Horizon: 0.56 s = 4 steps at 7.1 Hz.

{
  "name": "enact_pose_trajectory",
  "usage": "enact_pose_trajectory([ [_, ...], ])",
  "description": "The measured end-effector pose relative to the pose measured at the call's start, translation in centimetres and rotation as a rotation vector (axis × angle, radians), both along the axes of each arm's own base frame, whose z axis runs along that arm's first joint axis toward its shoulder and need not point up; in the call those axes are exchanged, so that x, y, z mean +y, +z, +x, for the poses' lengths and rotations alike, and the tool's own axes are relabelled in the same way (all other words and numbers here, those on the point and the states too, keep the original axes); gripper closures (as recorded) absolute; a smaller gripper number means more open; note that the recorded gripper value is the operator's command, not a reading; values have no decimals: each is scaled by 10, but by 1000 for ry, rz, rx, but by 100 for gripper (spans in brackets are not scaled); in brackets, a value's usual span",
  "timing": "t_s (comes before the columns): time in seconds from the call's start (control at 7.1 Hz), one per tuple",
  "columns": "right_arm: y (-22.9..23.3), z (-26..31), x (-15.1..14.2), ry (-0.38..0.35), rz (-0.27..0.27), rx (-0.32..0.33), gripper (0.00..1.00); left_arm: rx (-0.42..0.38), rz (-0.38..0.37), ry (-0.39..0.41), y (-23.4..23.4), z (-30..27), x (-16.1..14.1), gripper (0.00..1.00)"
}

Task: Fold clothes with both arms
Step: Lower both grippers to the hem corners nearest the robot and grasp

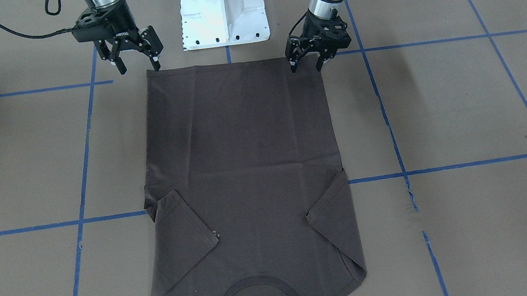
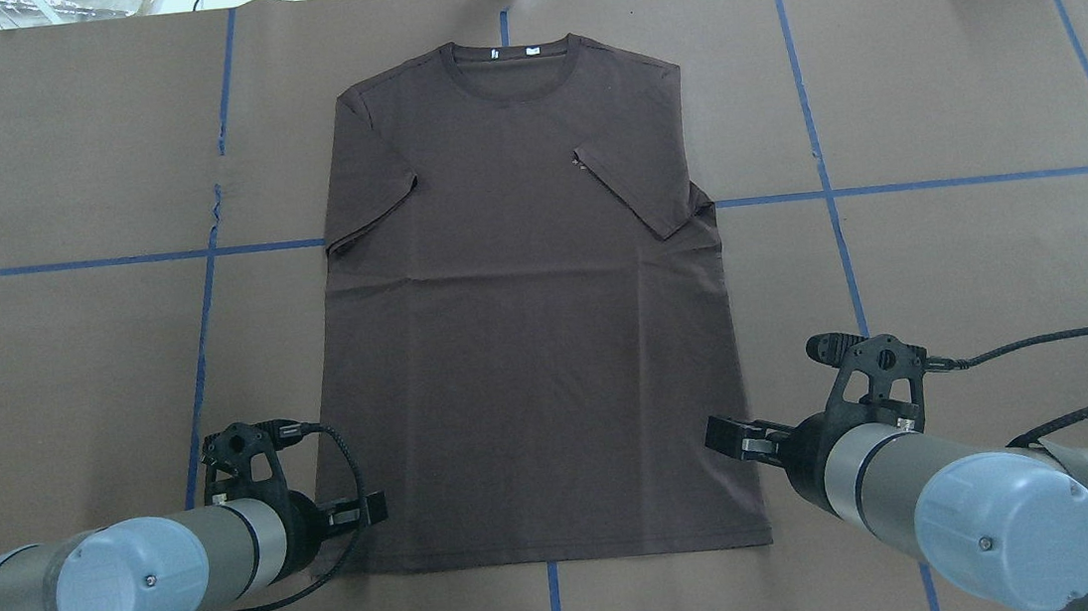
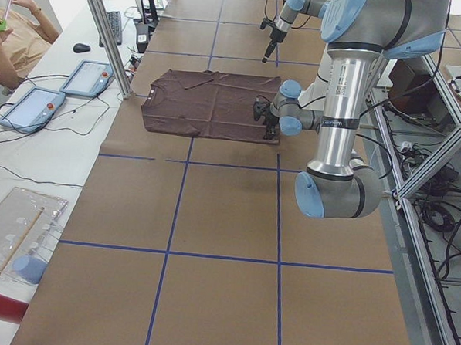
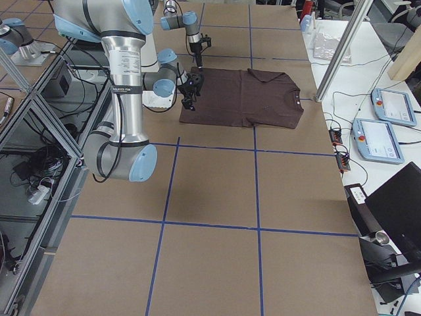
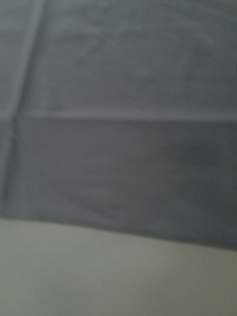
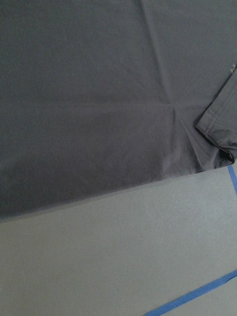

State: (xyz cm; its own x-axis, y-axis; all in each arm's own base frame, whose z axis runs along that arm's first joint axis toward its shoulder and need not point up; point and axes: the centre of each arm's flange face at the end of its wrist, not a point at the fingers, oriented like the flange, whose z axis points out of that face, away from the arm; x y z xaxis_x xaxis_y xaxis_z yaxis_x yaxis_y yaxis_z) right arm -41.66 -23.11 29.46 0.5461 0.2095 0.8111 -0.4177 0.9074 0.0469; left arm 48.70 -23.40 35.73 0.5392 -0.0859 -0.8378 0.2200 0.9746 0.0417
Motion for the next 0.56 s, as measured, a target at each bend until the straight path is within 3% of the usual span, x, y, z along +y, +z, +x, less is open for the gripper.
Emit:
enact_pose_trajectory([
  [0.56, 2, -1, 1, 0, 2, 5, 0, -27, -18, 41, 16, -3, 28, 37],
])
